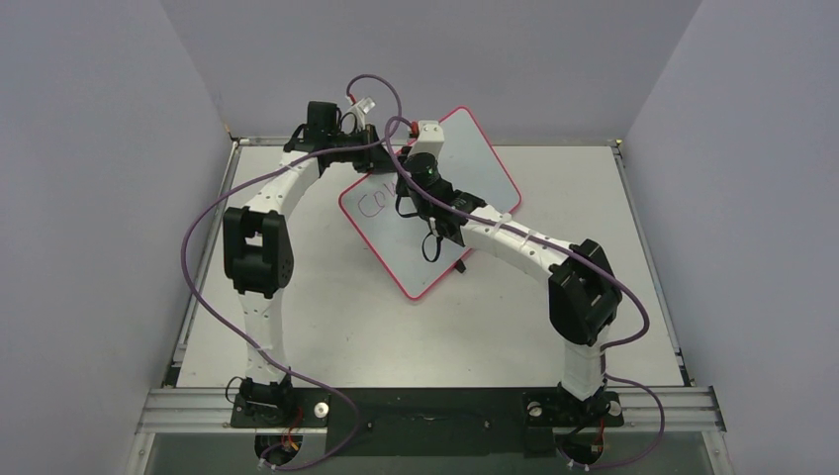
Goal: Write a sentence on the whiteboard
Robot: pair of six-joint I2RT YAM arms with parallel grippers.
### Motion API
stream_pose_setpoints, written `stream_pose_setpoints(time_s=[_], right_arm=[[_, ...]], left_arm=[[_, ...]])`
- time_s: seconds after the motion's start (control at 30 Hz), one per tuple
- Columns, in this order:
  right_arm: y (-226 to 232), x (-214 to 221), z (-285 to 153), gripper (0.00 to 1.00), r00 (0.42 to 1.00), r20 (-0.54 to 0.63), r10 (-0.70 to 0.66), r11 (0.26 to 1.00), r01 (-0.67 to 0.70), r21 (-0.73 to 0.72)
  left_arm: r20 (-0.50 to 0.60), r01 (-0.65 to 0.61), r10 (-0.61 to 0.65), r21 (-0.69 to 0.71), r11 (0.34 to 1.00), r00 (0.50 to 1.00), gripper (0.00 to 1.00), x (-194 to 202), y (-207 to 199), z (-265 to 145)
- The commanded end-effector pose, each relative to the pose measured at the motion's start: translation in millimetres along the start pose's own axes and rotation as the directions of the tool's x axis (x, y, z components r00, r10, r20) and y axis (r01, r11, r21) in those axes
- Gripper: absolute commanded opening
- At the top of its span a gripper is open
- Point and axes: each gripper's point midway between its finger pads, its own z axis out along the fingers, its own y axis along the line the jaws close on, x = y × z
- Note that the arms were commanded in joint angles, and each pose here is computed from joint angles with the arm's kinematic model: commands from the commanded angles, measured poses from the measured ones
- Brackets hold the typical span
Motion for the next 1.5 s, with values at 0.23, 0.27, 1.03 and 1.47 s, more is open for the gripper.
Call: stream_pose_setpoints(time_s=[0.23, 0.27, 1.03, 1.47], right_arm=[[6, -5, 13, 0.00, 1.000, 0.014, 0.017, 1.000, -0.017, -0.017], [5, -3, 14, 0.00, 1.000, 0.010, 0.016, 1.000, -0.016, -0.015], [-22, 40, -19, 0.00, 0.997, -0.037, 0.069, 0.998, -0.069, 0.010], [-9, 23, -12, 0.00, 0.998, -0.017, 0.067, 0.998, -0.067, -0.009]], left_arm=[[0.086, -0.110, 0.114, -0.054, 0.992, 0.990, 0.00, -22, -18, -8], [0.085, -0.109, 0.114, -0.053, 0.993, 0.990, 0.00, -22, -18, -8], [0.092, -0.112, 0.118, -0.062, 0.992, 0.989, 0.00, -24, -17, -11], [0.098, -0.112, 0.118, -0.064, 0.992, 0.988, 0.00, -25, -18, -12]])
